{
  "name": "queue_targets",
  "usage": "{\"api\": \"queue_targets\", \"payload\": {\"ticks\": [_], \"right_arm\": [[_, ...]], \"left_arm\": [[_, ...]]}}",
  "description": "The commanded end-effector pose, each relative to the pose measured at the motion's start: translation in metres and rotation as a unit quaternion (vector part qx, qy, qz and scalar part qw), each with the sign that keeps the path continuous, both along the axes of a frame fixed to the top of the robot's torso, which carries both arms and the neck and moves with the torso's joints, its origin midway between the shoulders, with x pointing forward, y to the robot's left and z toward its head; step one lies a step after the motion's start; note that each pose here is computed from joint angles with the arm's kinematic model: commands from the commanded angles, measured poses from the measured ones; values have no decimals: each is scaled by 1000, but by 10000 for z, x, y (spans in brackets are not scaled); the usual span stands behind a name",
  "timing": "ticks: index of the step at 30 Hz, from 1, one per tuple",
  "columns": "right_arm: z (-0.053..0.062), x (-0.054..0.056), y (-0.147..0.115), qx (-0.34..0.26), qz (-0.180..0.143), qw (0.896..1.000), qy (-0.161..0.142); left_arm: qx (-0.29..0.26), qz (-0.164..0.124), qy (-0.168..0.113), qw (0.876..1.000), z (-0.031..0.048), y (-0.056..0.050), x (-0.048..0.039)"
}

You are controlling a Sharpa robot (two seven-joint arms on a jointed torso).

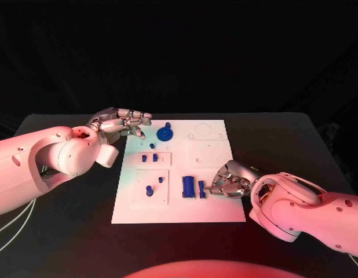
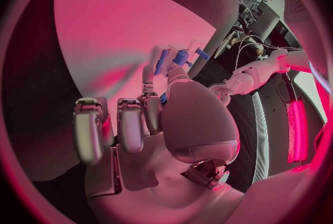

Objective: Assemble the parts on the task board

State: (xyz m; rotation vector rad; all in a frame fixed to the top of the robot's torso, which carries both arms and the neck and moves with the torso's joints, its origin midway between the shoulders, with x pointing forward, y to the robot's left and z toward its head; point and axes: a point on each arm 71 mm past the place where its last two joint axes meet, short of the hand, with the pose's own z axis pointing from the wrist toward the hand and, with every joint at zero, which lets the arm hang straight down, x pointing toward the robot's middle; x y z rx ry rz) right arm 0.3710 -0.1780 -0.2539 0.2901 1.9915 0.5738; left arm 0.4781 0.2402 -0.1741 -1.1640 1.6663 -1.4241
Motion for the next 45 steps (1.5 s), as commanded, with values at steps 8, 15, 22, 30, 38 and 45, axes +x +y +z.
{"api": "queue_targets", "payload": {"ticks": [8, 15, 22, 30, 38, 45], "right_arm": [[184, 457, -316, 195, -50, 980, -5], [252, 919, -537, 329, -91, 940, 1], [241, 1275, -543, 392, -92, 915, -13], [210, 1555, -488, 413, -83, 906, -36], [202, 1620, -438, 415, -74, 906, -44], [180, 1573, -440, 406, -106, 906, -49]], "left_arm": [[-12, 14, -20, 1000, -17, -12, 58], [-44, 74, -29, 996, -98, 52, 214], [-73, 121, -41, 989, -209, 62, 366], [-83, 162, -42, 982, -376, 4, 481], [-82, 173, -40, 981, -468, -77, 503], [-66, 159, -33, 985, -495, -127, 443]]}}
